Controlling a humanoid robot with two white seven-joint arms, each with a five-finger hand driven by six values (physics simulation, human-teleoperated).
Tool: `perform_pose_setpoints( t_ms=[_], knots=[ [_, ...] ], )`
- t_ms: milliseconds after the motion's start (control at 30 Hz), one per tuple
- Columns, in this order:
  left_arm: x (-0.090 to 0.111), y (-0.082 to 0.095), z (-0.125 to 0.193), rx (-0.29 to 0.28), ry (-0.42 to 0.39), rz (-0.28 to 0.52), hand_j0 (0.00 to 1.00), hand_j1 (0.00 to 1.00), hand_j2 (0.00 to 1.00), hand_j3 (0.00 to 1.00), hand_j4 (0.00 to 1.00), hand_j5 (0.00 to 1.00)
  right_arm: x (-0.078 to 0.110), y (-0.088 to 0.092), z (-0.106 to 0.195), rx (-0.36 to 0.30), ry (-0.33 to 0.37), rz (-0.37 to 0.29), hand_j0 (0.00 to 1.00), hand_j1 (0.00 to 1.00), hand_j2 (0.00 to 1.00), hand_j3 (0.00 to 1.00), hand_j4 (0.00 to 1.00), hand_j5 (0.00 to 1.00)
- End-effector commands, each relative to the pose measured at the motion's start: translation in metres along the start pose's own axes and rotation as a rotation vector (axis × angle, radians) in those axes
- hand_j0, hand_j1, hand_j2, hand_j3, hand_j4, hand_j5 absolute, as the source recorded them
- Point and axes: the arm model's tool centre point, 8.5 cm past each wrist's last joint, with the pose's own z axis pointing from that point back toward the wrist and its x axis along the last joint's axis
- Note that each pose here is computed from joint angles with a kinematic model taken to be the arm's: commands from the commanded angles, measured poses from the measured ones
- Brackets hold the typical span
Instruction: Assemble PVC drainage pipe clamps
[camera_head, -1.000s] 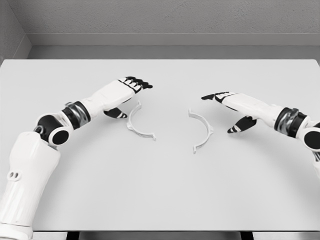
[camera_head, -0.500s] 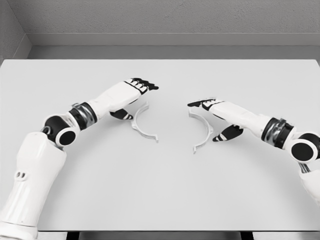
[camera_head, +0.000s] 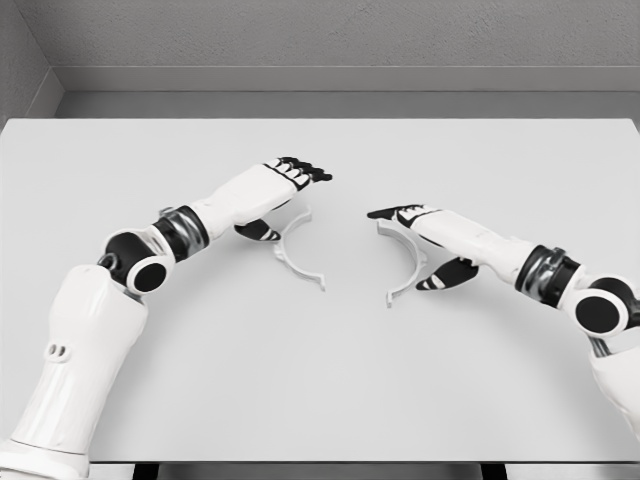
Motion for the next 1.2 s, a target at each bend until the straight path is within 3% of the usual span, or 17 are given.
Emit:
perform_pose_setpoints(
  t_ms=[0, 367, 733, 1167],
  knots=[
    [0.003, 0.001, -0.002, 0.007, -0.004, 0.002, 1.0, 1.0, 1.0, 1.0, 1.0, 1.0, 0.001, 0.0, -0.001, -0.005, -0.006, -0.008, 1.0, 1.0, 1.0, 1.0, 1.0, 1.0],
    [0.013, 0.004, -0.006, 0.025, -0.022, -0.002, 1.0, 1.0, 1.0, 1.0, 1.0, 1.0, 0.0, 0.007, -0.005, -0.003, 0.0, -0.023, 1.0, 1.0, 1.0, 1.0, 1.0, 1.0],
    [0.003, 0.012, -0.002, 0.039, 0.013, -0.003, 1.0, 1.0, 1.0, 1.0, 1.0, 1.0, -0.011, 0.014, -0.01, -0.003, 0.021, -0.055, 1.0, 1.0, 1.0, 1.0, 1.0, 1.0],
    [0.0, 0.0, 0.0, 0.005, 0.024, 0.008, 1.0, 1.0, 1.0, 1.0, 1.0, 1.0, -0.016, 0.018, -0.014, -0.019, 0.032, -0.077, 1.0, 1.0, 1.0, 1.0, 1.0, 1.0]
  ],
)
